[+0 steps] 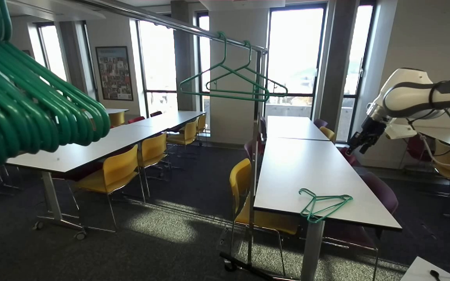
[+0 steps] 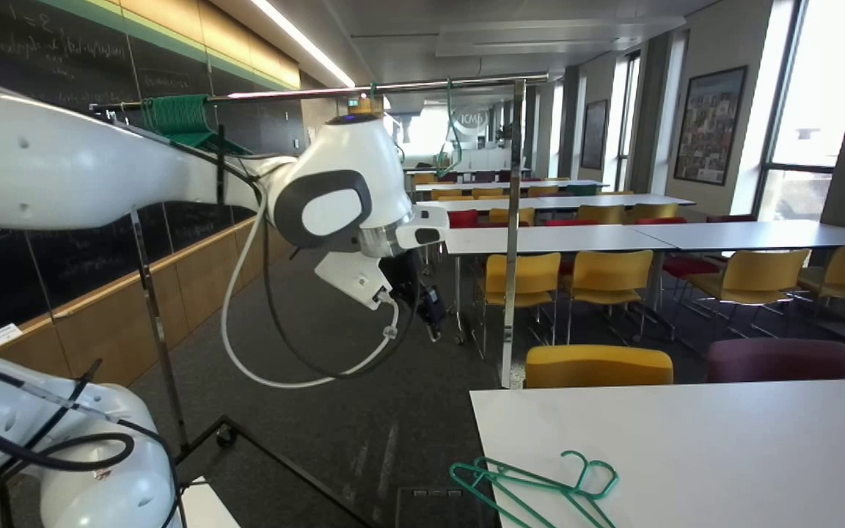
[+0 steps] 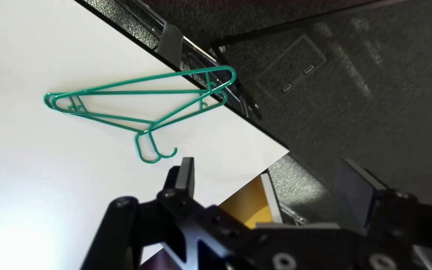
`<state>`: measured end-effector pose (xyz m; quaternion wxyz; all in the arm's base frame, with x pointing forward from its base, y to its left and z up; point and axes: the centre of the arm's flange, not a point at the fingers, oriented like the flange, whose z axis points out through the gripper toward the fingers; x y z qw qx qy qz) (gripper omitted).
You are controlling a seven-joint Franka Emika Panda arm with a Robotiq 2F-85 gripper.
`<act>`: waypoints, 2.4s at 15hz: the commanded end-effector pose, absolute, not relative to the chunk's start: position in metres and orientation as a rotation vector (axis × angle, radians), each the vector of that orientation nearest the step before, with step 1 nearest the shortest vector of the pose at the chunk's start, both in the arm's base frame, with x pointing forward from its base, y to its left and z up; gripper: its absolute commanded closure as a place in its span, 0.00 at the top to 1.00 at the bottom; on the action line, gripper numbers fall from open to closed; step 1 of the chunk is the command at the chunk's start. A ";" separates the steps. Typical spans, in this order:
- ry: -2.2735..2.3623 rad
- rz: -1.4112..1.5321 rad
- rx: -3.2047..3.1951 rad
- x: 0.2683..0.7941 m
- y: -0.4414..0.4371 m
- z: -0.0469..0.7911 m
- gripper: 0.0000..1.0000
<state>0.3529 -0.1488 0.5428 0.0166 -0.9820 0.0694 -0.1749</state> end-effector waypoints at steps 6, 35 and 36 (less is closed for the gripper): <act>0.707 -0.396 -3.039 0.426 -0.194 0.446 1.00; 2.010 -0.424 -2.564 0.583 -0.301 0.337 1.00; 2.042 -0.405 -2.544 0.590 -0.310 0.328 1.00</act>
